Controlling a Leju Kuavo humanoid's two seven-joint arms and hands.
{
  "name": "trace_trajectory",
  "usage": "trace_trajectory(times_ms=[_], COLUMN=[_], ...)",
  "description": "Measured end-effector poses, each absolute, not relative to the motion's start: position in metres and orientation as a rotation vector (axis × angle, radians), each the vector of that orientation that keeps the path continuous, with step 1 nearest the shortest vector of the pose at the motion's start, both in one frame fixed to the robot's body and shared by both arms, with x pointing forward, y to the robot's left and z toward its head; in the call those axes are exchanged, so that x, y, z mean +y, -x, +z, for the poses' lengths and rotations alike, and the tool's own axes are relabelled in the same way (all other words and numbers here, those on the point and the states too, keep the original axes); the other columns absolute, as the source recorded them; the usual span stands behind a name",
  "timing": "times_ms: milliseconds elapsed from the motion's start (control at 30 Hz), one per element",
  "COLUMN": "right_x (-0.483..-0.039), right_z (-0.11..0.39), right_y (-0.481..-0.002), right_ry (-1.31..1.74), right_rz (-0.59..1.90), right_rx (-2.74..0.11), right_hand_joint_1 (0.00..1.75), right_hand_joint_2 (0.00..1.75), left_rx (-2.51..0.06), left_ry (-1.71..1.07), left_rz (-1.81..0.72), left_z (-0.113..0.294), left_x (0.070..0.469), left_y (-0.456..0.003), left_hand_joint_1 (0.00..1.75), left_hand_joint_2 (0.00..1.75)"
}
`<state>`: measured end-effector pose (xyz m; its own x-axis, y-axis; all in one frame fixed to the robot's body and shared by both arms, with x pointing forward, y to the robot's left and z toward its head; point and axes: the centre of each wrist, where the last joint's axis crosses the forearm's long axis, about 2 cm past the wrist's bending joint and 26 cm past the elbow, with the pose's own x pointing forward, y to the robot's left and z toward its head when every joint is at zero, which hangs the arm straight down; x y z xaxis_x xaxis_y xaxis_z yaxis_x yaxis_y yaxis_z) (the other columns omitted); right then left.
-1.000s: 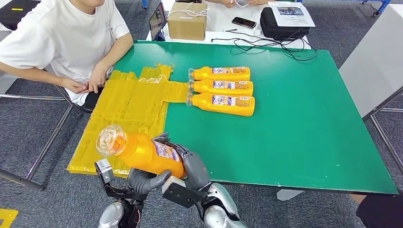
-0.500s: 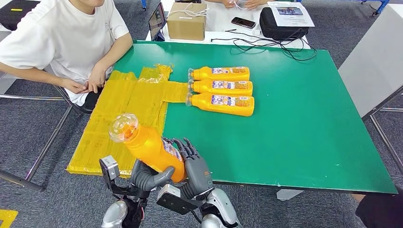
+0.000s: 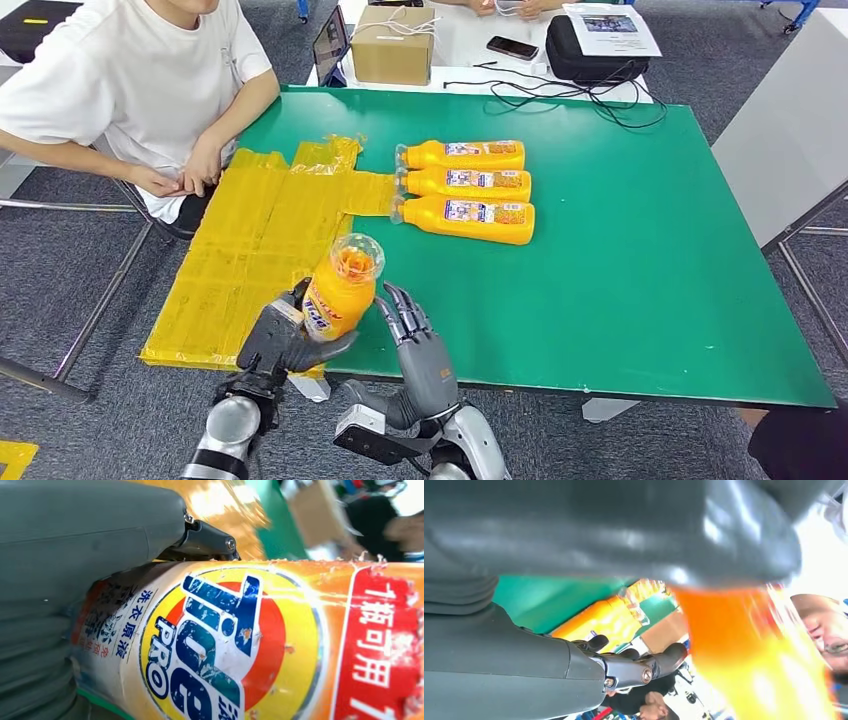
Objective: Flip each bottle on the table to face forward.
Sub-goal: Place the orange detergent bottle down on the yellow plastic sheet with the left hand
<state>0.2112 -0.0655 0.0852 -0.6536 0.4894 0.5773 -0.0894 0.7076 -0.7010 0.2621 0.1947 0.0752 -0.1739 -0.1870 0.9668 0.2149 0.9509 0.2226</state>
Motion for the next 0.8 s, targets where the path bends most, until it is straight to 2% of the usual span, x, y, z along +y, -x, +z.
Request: trace_trajectory(times_ms=[167,367,533,800], right_x=[-0.066,-0.067,-0.066,-0.066], right_z=[0.084,0.082,0.079,0.078], right_y=[-0.210,-0.210,-0.209,-0.209], right_ry=[0.269,0.205,0.174,0.170], right_rz=[0.886,0.852,0.852,0.858], right_rx=[-2.110,-2.114,-2.111,-2.107], right_hand_joint_1=[0.00,0.00,0.00,0.00], right_hand_joint_2=[0.00,0.00,0.00,0.00], left_rx=[-1.595,-1.442,-1.331,-1.277], left_ry=[-0.229,-0.425,-0.498,-0.518], left_rz=[-0.623,-0.855,-0.912,-0.920], left_z=[0.065,0.073,0.083,0.086], left_x=[0.239,0.289,0.321,0.336], left_y=[-0.286,-0.338,-0.367,-0.378], left_hand_joint_1=[1.75,1.75,1.75,1.75], left_hand_joint_2=[1.75,1.75,1.75,1.75])
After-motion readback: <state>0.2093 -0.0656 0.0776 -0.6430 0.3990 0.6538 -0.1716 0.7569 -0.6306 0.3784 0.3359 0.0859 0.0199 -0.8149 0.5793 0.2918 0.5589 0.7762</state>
